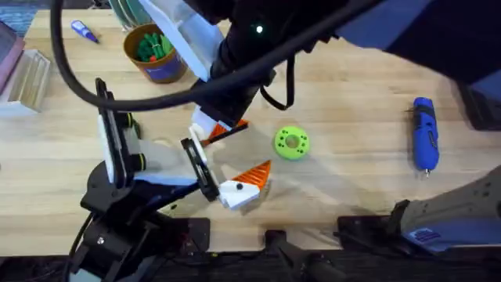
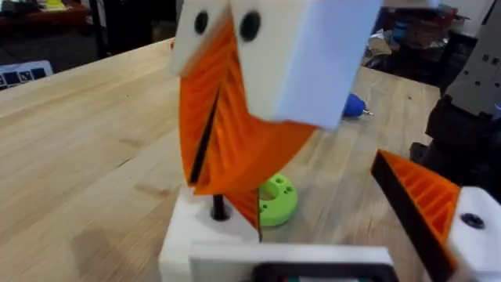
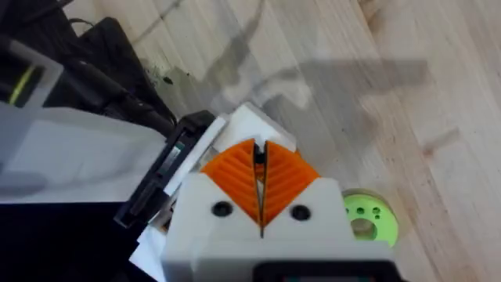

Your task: Pick up the gripper from the table and insert it into the empty holder that is missing its gripper. Then pick up a screw, insert it into the mounting hole, and use the screwdriver to tighten it. Finally, clean up the table by picking up the vegetable and placing it into the bucket.

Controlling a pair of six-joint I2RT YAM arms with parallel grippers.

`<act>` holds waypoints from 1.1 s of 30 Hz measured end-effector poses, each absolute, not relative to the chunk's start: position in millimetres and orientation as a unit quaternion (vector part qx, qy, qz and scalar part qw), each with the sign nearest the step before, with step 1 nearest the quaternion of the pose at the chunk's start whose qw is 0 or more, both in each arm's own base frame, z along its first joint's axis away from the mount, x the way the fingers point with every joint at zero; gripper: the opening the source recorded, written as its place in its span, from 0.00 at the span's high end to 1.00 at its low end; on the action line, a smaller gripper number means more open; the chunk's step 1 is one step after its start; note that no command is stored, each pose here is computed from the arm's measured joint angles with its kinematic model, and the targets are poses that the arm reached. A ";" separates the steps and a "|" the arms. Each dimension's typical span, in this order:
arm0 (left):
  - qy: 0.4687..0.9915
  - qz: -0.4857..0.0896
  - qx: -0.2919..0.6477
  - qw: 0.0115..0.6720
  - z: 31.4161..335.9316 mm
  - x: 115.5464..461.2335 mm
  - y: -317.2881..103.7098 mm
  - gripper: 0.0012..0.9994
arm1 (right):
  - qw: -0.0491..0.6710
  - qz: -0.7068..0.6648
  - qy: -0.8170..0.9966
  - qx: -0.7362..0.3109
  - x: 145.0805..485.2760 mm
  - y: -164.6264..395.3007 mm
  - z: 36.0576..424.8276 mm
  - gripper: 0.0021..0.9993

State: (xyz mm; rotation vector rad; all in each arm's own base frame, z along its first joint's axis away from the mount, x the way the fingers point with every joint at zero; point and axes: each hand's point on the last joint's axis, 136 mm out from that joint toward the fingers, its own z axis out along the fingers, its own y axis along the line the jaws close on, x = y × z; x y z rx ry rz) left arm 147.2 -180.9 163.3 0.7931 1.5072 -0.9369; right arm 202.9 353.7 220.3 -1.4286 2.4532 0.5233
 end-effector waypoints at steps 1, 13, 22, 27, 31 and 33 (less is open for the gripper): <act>0.640 -0.398 0.337 0.564 163.3 147.3 -180.9 0.09 | 0.127 0.180 0.843 -0.491 202.8 353.7 220.2 1.00; 0.640 -0.398 0.337 0.564 163.3 147.2 -180.9 0.09 | 0.127 0.179 0.843 -0.491 202.8 353.5 220.1 1.00; 0.640 -0.397 0.338 0.564 163.3 147.2 -180.9 0.09 | 0.123 0.185 0.842 -0.492 200.4 354.2 220.4 1.00; 0.640 -0.397 0.338 0.565 163.3 147.2 -180.9 0.09 | 0.122 0.186 0.842 -0.492 199.9 354.5 220.5 0.89; 0.640 -0.397 0.338 0.565 163.3 147.2 -180.9 0.09 | 0.122 0.186 0.842 -0.492 199.8 354.4 220.5 0.55; 0.640 -0.397 0.338 0.565 163.3 147.2 -180.9 0.09 | 0.122 0.186 0.842 -0.492 199.8 354.4 220.5 0.31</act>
